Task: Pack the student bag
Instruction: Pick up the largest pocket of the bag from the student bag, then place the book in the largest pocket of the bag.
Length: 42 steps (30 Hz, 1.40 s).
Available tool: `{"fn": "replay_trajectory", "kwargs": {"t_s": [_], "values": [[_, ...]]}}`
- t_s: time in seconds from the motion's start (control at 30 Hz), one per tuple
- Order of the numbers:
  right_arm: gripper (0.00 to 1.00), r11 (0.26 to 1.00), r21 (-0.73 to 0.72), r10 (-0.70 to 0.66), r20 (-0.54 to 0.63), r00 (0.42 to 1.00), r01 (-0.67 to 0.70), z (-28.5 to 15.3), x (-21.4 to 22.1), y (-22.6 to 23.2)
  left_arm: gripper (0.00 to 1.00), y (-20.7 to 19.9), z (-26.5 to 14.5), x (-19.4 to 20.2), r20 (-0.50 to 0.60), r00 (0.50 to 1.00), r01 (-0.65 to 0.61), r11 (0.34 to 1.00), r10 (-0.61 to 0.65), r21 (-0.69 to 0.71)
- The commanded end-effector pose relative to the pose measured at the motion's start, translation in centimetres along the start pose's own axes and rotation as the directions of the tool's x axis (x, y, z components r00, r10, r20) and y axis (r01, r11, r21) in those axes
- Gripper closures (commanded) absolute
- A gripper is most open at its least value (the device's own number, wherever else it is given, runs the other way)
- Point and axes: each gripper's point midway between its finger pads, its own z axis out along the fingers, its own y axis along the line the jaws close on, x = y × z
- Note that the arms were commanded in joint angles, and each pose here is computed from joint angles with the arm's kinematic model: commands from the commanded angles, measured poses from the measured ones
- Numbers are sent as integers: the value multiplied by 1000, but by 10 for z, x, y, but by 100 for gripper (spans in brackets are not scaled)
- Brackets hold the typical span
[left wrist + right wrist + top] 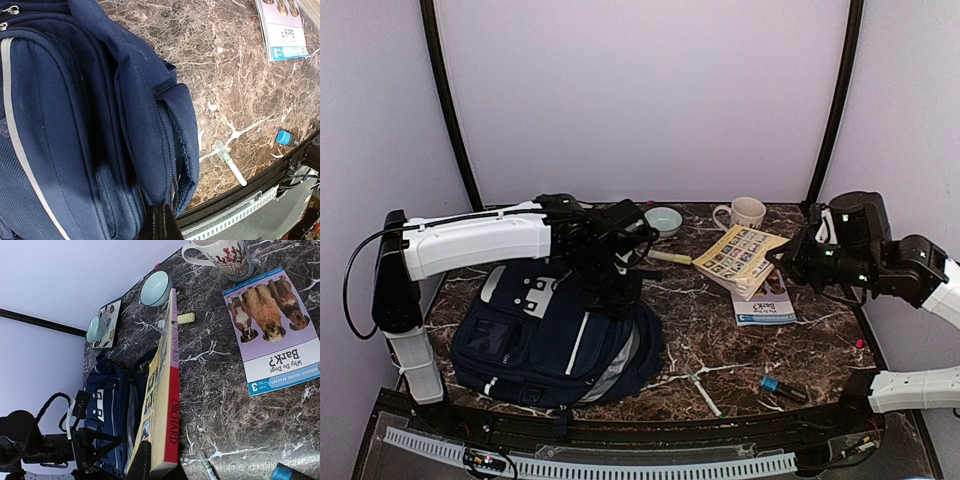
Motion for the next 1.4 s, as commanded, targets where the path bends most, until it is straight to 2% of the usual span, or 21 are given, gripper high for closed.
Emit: {"fn": "replay_trajectory", "kwargs": {"t_s": [0.0, 0.2, 0.47, 0.67, 0.9, 1.2, 1.37], "values": [[100, 998, -68, -2, 7, 1000, 2, 3, -5, 20, 100, -2, -38, -12, 87, 996, -7, 1000, 4, 30], [100, 996, -83, -38, -15, 999, 37, 10, -2, 26, 100, 12, -67, -24, 157, 987, -11, 999, 19, -51], [100, 974, -139, -179, 15, 984, 179, 3, -6, 40, 100, 27, -95, -42, 256, 967, 20, 995, 6, -98], [100, 947, -202, -275, -98, 957, 251, 11, 21, 43, 100, 42, -113, -50, 316, 948, 67, 989, -23, -128], [100, 886, -435, -285, -242, 927, 159, 11, 60, 72, 100, 44, -127, -58, 361, 932, 76, 991, -32, -108], [100, 880, -465, -282, -362, 889, 90, 29, 86, 72, 100, 25, -139, -66, 401, 916, 15, 1000, -4, -25], [100, 847, -528, -323, -417, 850, 63, 42, 99, 87, 100, 13, -146, -69, 418, 908, -28, 999, 16, 22]]}}
